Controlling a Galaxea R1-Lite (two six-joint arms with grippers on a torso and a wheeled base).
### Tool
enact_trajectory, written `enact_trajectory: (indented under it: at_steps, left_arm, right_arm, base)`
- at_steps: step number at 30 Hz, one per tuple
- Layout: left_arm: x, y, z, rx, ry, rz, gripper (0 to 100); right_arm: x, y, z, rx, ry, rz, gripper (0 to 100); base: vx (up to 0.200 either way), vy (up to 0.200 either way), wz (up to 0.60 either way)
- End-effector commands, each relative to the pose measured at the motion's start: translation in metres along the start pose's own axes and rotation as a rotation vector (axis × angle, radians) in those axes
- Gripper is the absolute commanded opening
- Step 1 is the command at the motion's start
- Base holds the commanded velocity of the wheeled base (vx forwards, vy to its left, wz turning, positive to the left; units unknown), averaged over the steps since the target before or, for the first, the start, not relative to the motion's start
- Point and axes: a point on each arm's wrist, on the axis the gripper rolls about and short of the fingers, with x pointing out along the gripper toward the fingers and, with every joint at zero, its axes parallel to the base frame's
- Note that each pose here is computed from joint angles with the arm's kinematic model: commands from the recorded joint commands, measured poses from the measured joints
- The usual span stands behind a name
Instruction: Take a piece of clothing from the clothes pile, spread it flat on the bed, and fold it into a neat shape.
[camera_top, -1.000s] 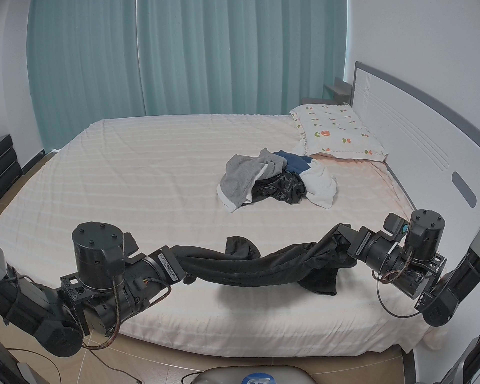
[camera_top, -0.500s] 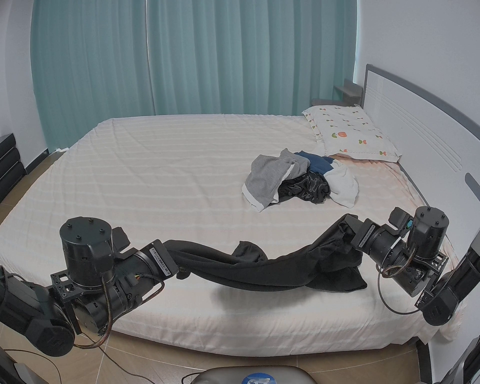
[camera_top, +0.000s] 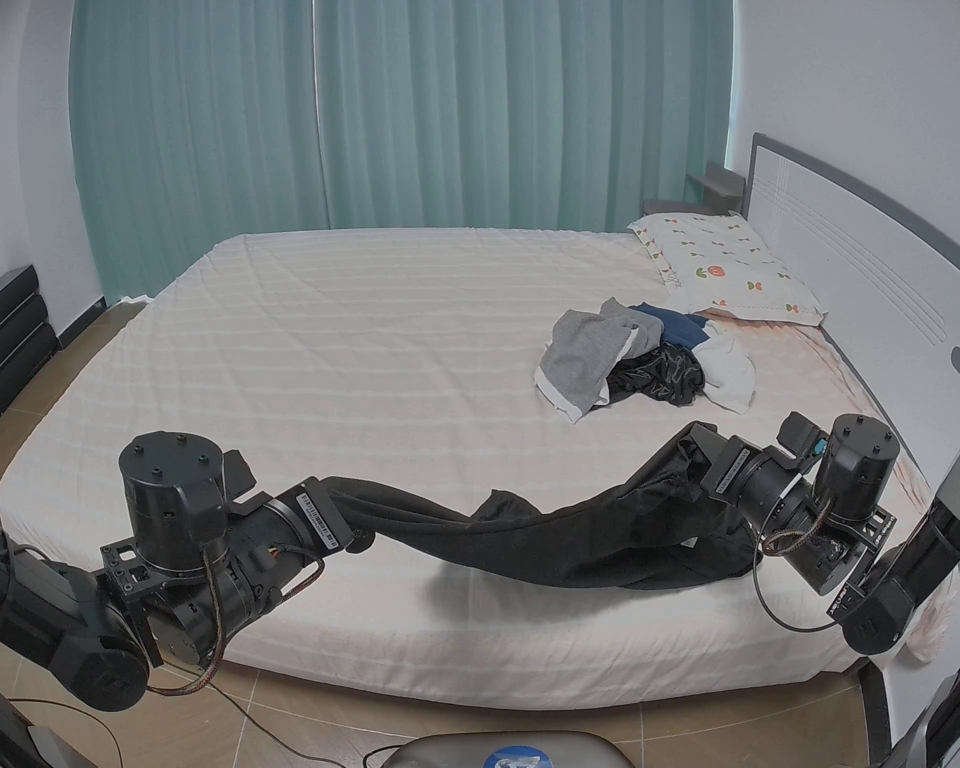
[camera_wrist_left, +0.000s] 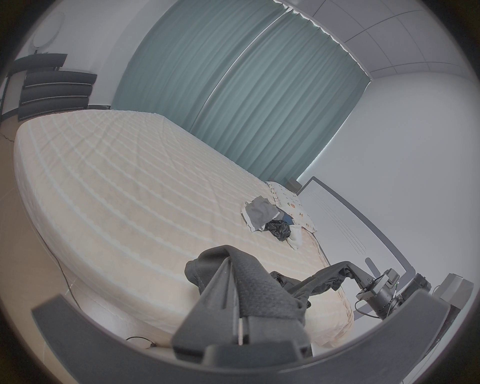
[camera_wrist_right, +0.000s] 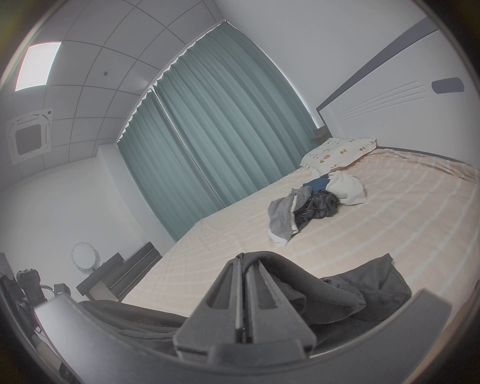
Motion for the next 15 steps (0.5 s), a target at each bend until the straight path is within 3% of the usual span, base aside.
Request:
enact_trajectory:
  at_steps: [1, 8, 15]
  left_arm:
    - [0.0013, 0.0002, 0.0000, 0.001, 0.000, 0.002, 0]
    - [-0.0003, -0.0005, 0.0002, 0.001, -0.001, -0.002, 0]
    - [-0.0003, 0.0000, -0.0008, 0.003, 0.002, 0.001, 0]
  right_arm:
    - [0.0003, 0.0012, 0.0009, 0.008, -0.005, 0.012, 0]
    - [0.0010, 0.0032, 0.0028, 0.012, -0.055, 0.034, 0]
    - [-0.0004, 0.0023, 0.0006, 0.010, -0.044, 0.039, 0]
  base:
    - [0.000, 0.200, 0.00]
    - [0.000, 0.200, 0.00]
    - [0.000, 0.200, 0.00]
